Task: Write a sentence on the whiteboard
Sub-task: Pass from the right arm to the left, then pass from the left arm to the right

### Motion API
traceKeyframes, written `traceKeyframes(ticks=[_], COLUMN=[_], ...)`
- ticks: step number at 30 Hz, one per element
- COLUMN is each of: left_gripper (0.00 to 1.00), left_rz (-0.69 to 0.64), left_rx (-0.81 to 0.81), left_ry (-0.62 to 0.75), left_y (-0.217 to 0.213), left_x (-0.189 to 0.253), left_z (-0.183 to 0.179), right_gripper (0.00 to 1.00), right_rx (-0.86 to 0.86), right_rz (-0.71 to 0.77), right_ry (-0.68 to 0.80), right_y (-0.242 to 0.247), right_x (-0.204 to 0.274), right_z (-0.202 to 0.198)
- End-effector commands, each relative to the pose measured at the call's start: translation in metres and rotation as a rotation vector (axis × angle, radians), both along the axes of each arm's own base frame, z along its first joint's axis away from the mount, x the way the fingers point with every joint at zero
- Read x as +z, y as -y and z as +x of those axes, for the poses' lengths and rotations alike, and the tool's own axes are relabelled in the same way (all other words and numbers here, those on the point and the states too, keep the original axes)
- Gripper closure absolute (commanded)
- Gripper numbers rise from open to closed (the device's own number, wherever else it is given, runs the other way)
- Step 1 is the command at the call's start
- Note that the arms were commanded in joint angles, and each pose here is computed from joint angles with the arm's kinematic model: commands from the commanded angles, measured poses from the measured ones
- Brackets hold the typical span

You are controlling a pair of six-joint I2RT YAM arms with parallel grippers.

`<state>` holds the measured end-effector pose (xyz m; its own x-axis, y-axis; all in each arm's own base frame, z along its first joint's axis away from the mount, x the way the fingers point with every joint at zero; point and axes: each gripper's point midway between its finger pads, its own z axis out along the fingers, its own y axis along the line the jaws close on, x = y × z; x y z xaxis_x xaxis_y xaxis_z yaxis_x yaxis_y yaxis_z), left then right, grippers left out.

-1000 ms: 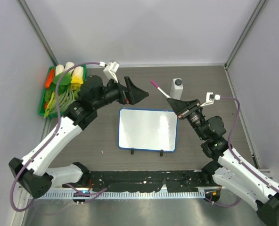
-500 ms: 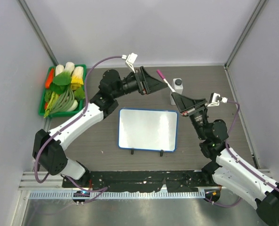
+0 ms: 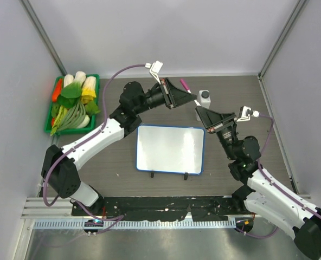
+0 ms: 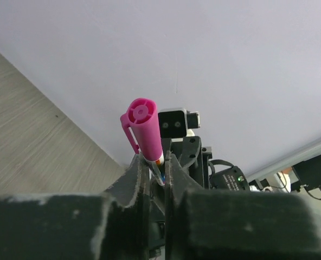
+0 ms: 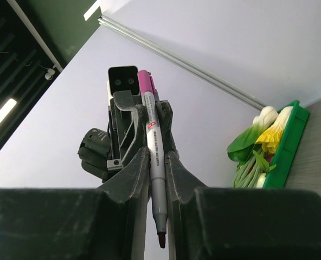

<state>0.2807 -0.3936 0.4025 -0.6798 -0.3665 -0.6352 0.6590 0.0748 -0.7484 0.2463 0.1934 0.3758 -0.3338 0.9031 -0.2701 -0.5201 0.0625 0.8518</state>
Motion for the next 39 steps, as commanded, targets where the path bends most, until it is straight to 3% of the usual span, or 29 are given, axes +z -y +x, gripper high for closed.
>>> traceKeyframes(ticks=[1, 2, 5, 6, 9, 13, 15, 22, 28, 33, 39], left_gripper=[0.99, 1.00, 1.00, 1.00, 1.00, 1.00, 1.00, 1.00, 1.00, 1.00, 1.00], left_rz=[-0.047, -0.040, 0.003, 0.026, 0.114, 0.213, 0.273, 0.456, 0.599, 0.599, 0.474], left_rx=[0.077, 0.081, 0.090, 0.095, 0.124, 0.158, 0.177, 0.188, 0.064, -0.067, -0.300], left_ry=[0.093, 0.098, 0.111, 0.124, 0.147, 0.173, 0.176, 0.133, 0.051, 0.091, 0.110], left_y=[-0.007, -0.007, -0.010, -0.011, -0.019, -0.038, -0.051, -0.090, -0.110, -0.116, -0.105], left_x=[0.028, 0.028, 0.027, 0.027, 0.024, 0.023, 0.019, -0.010, -0.055, -0.059, -0.038], left_z=[0.007, 0.007, 0.007, 0.005, 0.006, 0.008, 0.007, 0.002, -0.026, -0.055, -0.091], right_gripper=[0.98, 0.96, 0.72, 0.70, 0.49, 0.13, 0.04, 0.04, 0.06, 0.05, 0.06], right_rx=[0.009, 0.015, 0.028, 0.022, 0.054, 0.049, 0.042, 0.079, 0.193, 0.369, 0.663], right_rz=[0.003, -0.007, -0.050, -0.093, -0.183, -0.282, -0.346, -0.663, -0.822, -0.791, -0.730], right_ry=[0.044, 0.050, 0.055, 0.051, 0.039, -0.007, 0.004, 0.015, 0.100, 0.227, 0.345], right_y=[0.000, -0.001, -0.005, -0.007, -0.016, -0.019, -0.019, -0.024, -0.034, -0.056, -0.083], right_x=[0.017, 0.016, 0.009, 0.002, -0.008, -0.027, -0.031, -0.049, -0.048, -0.033, -0.027], right_z=[-0.006, -0.007, -0.009, -0.008, -0.010, -0.008, -0.009, -0.015, -0.028, -0.048, -0.078])
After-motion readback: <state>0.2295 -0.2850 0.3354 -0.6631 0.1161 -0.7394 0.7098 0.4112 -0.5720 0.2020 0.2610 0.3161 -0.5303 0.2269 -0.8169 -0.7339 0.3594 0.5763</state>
